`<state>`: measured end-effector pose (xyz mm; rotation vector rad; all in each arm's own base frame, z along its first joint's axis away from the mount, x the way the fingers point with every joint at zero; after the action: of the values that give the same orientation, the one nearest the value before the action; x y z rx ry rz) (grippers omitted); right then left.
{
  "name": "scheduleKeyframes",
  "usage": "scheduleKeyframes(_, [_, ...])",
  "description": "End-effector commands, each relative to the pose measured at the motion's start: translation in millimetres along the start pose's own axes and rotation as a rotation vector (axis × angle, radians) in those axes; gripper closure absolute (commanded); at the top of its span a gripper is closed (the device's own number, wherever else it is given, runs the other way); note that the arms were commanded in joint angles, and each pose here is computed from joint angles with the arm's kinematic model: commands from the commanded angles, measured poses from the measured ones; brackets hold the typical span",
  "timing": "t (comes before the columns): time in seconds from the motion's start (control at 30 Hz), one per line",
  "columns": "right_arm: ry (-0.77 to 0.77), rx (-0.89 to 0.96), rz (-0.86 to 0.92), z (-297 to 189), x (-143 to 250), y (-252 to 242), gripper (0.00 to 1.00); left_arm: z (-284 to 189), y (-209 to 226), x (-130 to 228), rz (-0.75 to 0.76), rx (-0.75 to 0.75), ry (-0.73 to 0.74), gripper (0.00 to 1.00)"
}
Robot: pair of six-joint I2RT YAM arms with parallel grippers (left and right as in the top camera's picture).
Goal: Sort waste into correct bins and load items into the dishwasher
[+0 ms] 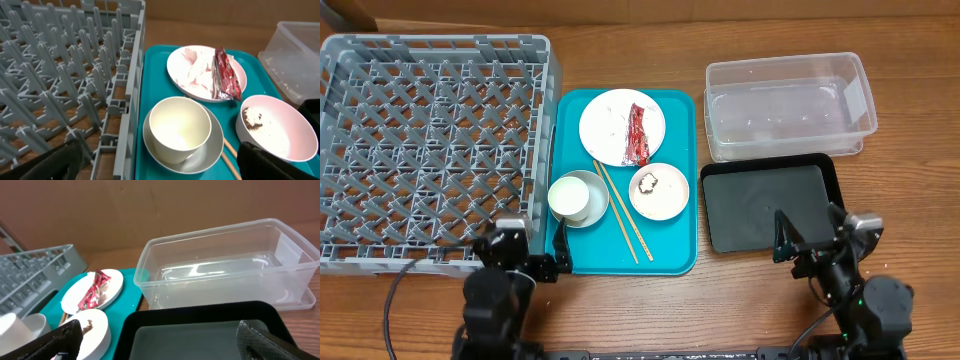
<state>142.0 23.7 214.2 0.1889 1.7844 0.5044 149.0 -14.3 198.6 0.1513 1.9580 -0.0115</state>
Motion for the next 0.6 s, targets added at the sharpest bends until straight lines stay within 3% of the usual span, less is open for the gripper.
scheduleKeyframes(0.0, [0.018,-0.001,0.039,-1,-22,11,0.00,-3,-1,-22,-0.005,0.024,0.055,0.00])
scheduleKeyframes(0.3, [0.207,0.086,0.076,20,-64,26,0.00,-9,0,-56,-0.004,0.056,0.304,0.00])
scheduleKeyframes(0.57, [0.465,0.178,0.121,48,-87,33,0.00,-9,0,-67,-0.006,0.076,0.462,0.00])
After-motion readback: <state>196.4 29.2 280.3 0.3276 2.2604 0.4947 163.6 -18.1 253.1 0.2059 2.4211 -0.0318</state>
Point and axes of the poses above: each gripper's point midway between its finger pads, its own z axis out along the fingers, its own y axis along the line the jaws close on, x = y × z, the point moved 9 cm from there along -z, back along the fingers, and after that the axes turned 11 degrees about z, right-handed, at the moved point
